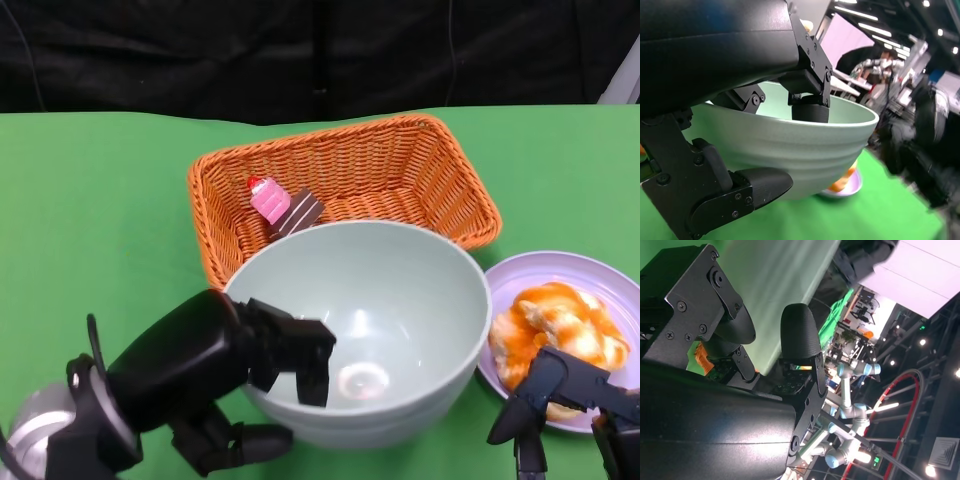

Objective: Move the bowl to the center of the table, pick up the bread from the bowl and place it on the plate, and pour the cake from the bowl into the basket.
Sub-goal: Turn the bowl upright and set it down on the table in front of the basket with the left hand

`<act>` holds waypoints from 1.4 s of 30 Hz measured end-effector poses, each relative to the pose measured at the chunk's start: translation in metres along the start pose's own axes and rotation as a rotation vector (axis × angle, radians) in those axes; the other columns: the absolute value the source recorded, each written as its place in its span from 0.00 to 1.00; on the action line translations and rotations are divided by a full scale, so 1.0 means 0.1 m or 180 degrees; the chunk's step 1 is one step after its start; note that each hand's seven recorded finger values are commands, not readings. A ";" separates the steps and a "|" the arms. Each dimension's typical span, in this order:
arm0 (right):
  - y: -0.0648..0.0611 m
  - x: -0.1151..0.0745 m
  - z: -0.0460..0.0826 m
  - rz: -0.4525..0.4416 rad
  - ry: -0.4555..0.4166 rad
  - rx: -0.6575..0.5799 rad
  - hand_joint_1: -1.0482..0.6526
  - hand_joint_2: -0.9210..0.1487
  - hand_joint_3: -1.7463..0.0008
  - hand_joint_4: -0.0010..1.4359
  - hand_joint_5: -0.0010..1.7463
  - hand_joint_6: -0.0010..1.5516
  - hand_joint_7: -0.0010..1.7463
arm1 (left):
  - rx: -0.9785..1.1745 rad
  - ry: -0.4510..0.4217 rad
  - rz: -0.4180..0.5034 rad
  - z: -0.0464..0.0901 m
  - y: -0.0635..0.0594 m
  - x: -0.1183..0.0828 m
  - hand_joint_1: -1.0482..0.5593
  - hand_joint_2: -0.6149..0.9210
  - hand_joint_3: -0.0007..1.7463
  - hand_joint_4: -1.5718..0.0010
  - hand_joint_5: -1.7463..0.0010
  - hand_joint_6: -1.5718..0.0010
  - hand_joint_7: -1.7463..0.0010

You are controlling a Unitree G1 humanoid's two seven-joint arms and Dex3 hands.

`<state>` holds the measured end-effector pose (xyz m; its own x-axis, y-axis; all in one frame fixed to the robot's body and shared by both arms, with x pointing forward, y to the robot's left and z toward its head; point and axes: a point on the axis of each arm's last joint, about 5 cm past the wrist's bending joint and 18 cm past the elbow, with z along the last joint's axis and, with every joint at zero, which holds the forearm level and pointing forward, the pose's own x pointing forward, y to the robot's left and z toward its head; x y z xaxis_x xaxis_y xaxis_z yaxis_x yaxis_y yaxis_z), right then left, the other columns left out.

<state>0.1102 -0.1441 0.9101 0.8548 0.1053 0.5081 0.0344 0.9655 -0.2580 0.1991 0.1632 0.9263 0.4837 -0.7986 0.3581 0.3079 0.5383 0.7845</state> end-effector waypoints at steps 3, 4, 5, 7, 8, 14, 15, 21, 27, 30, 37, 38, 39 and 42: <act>0.00 0.01 0.01 -0.0038 -0.0021 0.0005 0.70 0.67 0.01 0.65 1.00 0.50 0.92 | 0.0359 0.0046 -0.0203 -0.01 -0.03 -0.07 0.56 0.65 0.74 0.38 0.00 0.51 0.00; 0.00 0.01 0.01 -0.0040 -0.0021 0.0005 0.70 0.67 0.01 0.66 1.00 0.50 0.92 | 0.0475 0.0079 -0.0265 -0.02 -0.05 -0.08 0.57 0.66 0.72 0.38 0.00 0.52 0.00; 0.00 0.00 0.02 -0.0040 -0.0019 0.0006 0.70 0.68 0.01 0.66 1.00 0.50 0.92 | 0.0560 0.0116 -0.0319 -0.03 -0.07 -0.10 0.57 0.66 0.71 0.38 0.00 0.52 0.00; 0.00 0.00 0.02 -0.0042 -0.0016 0.0006 0.70 0.68 0.01 0.66 1.00 0.50 0.92 | 0.0753 0.0142 -0.0387 -0.05 -0.12 -0.12 0.58 0.68 0.63 0.40 0.00 0.54 0.00; 0.00 0.00 0.02 -0.0042 -0.0015 0.0006 0.70 0.68 0.00 0.66 1.00 0.50 0.92 | 0.0834 0.0152 -0.0401 -0.06 -0.13 -0.13 0.58 0.68 0.62 0.40 0.00 0.54 0.00; 0.00 -0.01 0.02 -0.0047 -0.0006 0.0008 0.70 0.68 0.00 0.66 1.00 0.50 0.92 | 0.1138 0.0318 -0.0466 -0.18 -0.27 -0.21 0.60 0.70 0.56 0.41 0.00 0.53 0.00; 0.00 -0.01 0.02 -0.0046 -0.0005 0.0008 0.70 0.68 0.00 0.66 1.00 0.50 0.92 | 0.1171 0.0301 -0.0464 -0.19 -0.27 -0.21 0.60 0.70 0.56 0.41 0.00 0.53 0.00; 0.02 0.00 0.03 -0.0021 -0.0083 0.0044 0.69 0.69 0.00 0.65 1.00 0.50 0.92 | 0.1471 0.0588 -0.0630 -0.36 -0.35 -0.24 0.59 0.78 0.35 0.42 0.00 0.55 0.00; 0.03 0.00 0.04 0.0034 -0.0108 0.0109 0.70 0.68 0.00 0.63 1.00 0.50 0.91 | 0.1569 0.0649 -0.0603 -0.43 -0.43 -0.27 0.57 0.80 0.36 0.43 0.00 0.56 0.00; 0.04 -0.02 0.05 0.0120 -0.0102 0.0137 0.70 0.67 0.00 0.63 1.00 0.50 0.90 | 0.1568 0.0694 -0.0615 -0.46 -0.47 -0.27 0.57 0.80 0.35 0.44 0.00 0.57 0.00; 0.03 -0.02 0.09 0.0230 -0.0143 0.0190 0.70 0.68 0.00 0.63 1.00 0.50 0.89 | 0.1266 0.0744 -0.0513 -0.44 -0.40 -0.24 0.53 0.92 0.19 0.48 0.27 0.50 0.55; 0.03 -0.01 0.09 0.0245 -0.0141 0.0191 0.70 0.68 0.00 0.63 1.00 0.51 0.89 | 0.1221 0.0752 -0.0549 -0.42 -0.36 -0.23 0.52 0.95 0.14 0.47 0.36 0.45 0.72; 0.02 -0.01 0.10 0.0256 -0.0136 0.0192 0.70 0.68 0.00 0.63 1.00 0.51 0.89 | 0.1186 0.0752 -0.0564 -0.40 -0.33 -0.21 0.52 0.97 0.11 0.46 0.41 0.42 0.82; 0.04 0.02 0.11 0.0312 -0.0122 0.0235 0.71 0.68 0.00 0.62 1.00 0.51 0.88 | 0.1091 0.0806 -0.0585 -0.30 -0.21 -0.17 0.47 1.00 0.05 0.54 0.68 0.52 0.98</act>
<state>0.1063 -0.1379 0.9188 0.8318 0.2076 0.5148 -0.0876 0.9649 -0.2476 0.2087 0.1733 0.8886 0.6444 -0.7586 0.0960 0.1392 0.2399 0.9608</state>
